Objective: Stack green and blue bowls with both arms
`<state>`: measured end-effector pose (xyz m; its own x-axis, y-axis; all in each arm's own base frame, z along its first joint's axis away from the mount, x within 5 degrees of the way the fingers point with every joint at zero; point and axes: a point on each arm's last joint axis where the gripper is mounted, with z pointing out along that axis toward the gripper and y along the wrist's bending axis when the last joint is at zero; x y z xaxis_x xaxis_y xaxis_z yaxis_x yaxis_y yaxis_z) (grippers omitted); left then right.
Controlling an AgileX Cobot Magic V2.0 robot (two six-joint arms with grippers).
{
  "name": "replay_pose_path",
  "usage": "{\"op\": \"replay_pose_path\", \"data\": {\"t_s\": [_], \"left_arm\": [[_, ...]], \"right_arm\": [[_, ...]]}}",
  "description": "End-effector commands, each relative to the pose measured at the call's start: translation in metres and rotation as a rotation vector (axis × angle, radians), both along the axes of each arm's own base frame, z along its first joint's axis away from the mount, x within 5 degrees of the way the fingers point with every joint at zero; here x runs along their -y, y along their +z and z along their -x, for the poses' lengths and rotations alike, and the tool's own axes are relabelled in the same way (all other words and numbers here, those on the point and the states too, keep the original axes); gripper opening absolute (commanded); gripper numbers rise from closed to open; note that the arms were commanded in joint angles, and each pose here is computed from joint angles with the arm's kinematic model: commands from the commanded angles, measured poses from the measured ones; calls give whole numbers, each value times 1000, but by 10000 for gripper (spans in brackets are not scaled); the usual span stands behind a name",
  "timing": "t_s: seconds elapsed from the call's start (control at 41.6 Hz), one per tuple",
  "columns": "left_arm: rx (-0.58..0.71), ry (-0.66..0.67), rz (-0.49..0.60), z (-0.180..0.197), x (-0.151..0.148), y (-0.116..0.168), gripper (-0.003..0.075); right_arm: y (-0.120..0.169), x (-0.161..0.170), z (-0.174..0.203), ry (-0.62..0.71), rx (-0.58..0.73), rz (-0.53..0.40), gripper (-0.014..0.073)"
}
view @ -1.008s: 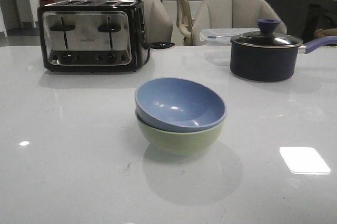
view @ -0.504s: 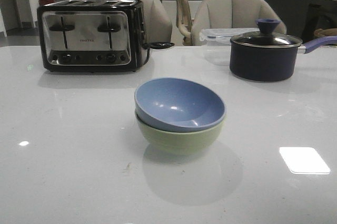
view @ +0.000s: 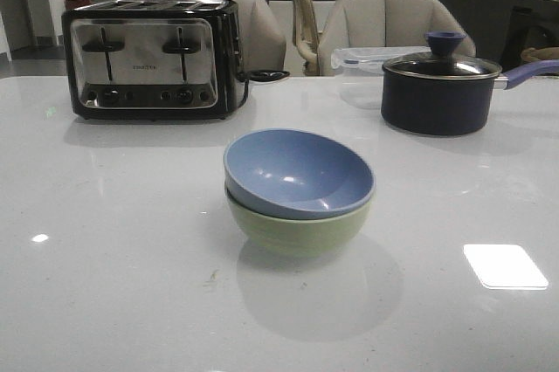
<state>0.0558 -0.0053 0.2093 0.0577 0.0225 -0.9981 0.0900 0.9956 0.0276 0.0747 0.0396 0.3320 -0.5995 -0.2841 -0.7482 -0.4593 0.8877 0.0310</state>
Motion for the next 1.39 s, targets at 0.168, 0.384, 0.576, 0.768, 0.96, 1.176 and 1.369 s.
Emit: {"op": "replay_pose_path", "data": {"t_s": [0.168,0.384,0.576,0.768,0.96,1.176,1.369], "left_arm": [[101,6,18,2,-1,7,98],[101,6,18,2,-1,7,98],[101,6,18,2,-1,7,98],[101,6,18,2,-1,7,98],[101,6,18,2,-1,7,98],[101,6,18,2,-1,7,98],[101,6,18,2,-1,7,98]], "right_arm": [[12,-1,-4,-9,79,-30,40],[12,-1,-4,-9,79,-30,40],[4,10,1,-98,137,-37,40],[-23,29,9,-334,390,-94,40],[-69,39,16,-468,570,-108,40],[-111,40,22,-477,743,-145,39],[-130,41,20,-485,757,-146,39]]}}
